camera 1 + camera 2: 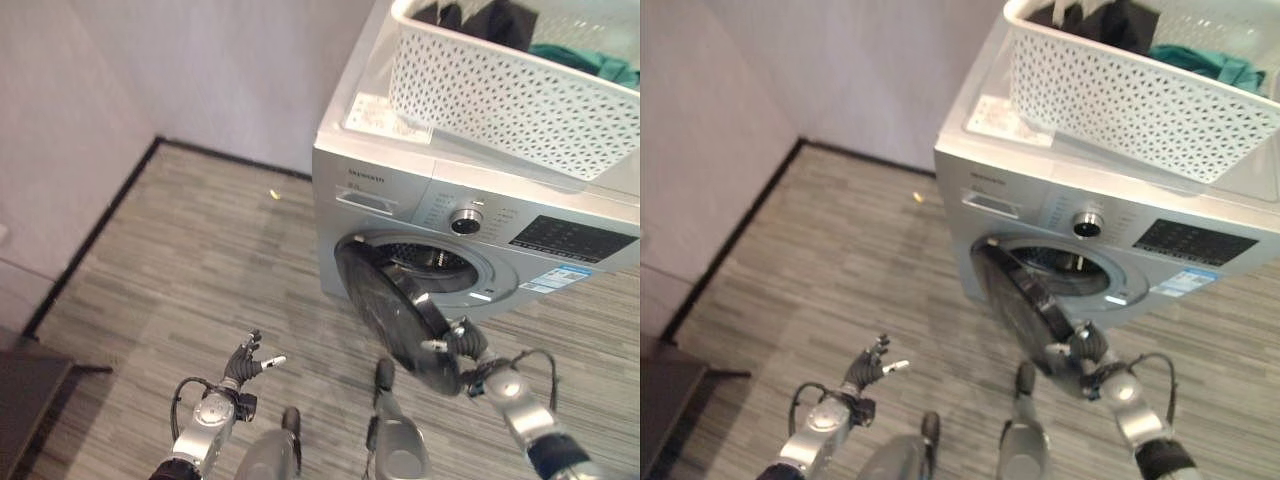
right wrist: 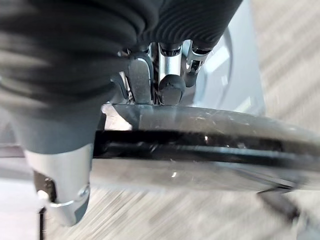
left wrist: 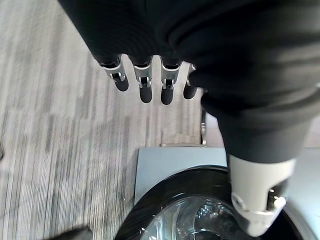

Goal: Grab the laundry basket,head to the washer,open it,put in the laundry and shut it.

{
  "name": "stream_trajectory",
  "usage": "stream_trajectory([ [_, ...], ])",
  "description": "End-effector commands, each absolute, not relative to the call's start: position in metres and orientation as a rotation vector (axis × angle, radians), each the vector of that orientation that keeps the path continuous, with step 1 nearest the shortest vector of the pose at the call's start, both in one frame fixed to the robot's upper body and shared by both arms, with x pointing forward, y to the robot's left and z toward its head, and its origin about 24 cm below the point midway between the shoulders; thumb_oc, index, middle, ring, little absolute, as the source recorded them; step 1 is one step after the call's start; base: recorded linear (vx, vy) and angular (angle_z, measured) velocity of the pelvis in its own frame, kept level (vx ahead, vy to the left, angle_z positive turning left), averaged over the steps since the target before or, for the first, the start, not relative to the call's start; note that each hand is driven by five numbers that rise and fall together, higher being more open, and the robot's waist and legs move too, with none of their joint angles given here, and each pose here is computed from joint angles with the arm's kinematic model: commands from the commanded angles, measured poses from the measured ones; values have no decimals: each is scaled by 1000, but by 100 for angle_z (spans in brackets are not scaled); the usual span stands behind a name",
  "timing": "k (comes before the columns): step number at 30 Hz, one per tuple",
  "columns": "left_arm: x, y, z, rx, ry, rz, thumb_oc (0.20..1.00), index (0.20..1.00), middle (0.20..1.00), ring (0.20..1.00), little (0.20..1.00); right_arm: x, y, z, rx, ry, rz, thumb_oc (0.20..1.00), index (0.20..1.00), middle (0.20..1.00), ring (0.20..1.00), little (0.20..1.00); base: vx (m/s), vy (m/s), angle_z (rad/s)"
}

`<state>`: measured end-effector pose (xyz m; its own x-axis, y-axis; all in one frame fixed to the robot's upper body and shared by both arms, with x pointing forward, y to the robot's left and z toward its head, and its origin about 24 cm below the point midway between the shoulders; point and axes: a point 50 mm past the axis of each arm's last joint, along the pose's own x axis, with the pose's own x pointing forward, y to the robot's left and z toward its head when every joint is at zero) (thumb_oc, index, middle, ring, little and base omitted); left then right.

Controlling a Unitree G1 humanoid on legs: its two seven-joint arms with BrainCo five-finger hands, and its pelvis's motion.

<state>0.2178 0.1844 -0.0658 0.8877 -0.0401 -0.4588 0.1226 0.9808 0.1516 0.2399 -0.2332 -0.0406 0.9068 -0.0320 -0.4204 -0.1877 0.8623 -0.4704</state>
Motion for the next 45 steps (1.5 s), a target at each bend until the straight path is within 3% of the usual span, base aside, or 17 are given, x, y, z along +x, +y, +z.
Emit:
stream_trajectory([
  [1, 221, 183, -51, 275, 370, -155, 1000, 1000, 1000, 1000, 1000, 245, -163, -56, -468, 445, 344, 1000, 1000, 1000, 1000, 1000, -160, 216, 24],
  [6, 225, 184, -31, 353, 270, -190, 1000, 1000, 1000, 1000, 1000, 239, -154, -63, -466, 461, 384, 1000, 1000, 1000, 1000, 1000, -41, 67, 22],
  [8, 240, 192, 35, 517, -27, -232, 1000, 1000, 1000, 1000, 1000, 238, -153, -67, -473, 476, 400, 1000, 1000, 1000, 1000, 1000, -25, 20, 7],
  [9, 239, 193, 36, 520, -26, -231, 1000, 1000, 1000, 1000, 1000, 238, -152, -67, -471, 476, 402, 1000, 1000, 1000, 1000, 1000, -84, -25, -13],
  [10, 246, 193, 82, 630, -235, -234, 1000, 1000, 1000, 1000, 1000, 241, -151, -64, -476, 460, 404, 1000, 1000, 1000, 1000, 1000, -58, -37, -26],
  [15, 254, 182, 114, 567, -381, -207, 1000, 1000, 1000, 1000, 1000, 238, -152, -69, -448, 496, 398, 1000, 1000, 1000, 1000, 1000, -26, -48, -10],
  [21, 264, 135, 115, 411, -398, -357, 1000, 1000, 1000, 1000, 1000, 247, -154, -68, -387, 509, 344, 1000, 1000, 1000, 1000, 1000, -30, -77, 32],
  [26, 258, 91, 127, 323, -439, -583, 1000, 1000, 1000, 1000, 1000, 283, -130, -60, -366, 502, 275, 1000, 1000, 1000, 1000, 1000, -82, -59, 82],
  [38, 245, 95, 149, 381, -554, -628, 1000, 1000, 1000, 1000, 1000, 304, -104, -50, -67, 542, 167, 1000, 1000, 1000, 1000, 1000, 0, -18, 75],
  [41, 243, 94, 160, 382, -620, -621, 1000, 1000, 1000, 1000, 1000, 297, -101, -55, -92, 543, 185, 1000, 1000, 1000, 1000, 1000, 44, 13, 14],
  [45, 248, 88, 159, 175, -515, -717, 1000, 1000, 1000, 1000, 1000, 247, -118, -96, -135, 692, 228, 1000, 1000, 1000, 1000, 1000, 98, 23, -11],
])
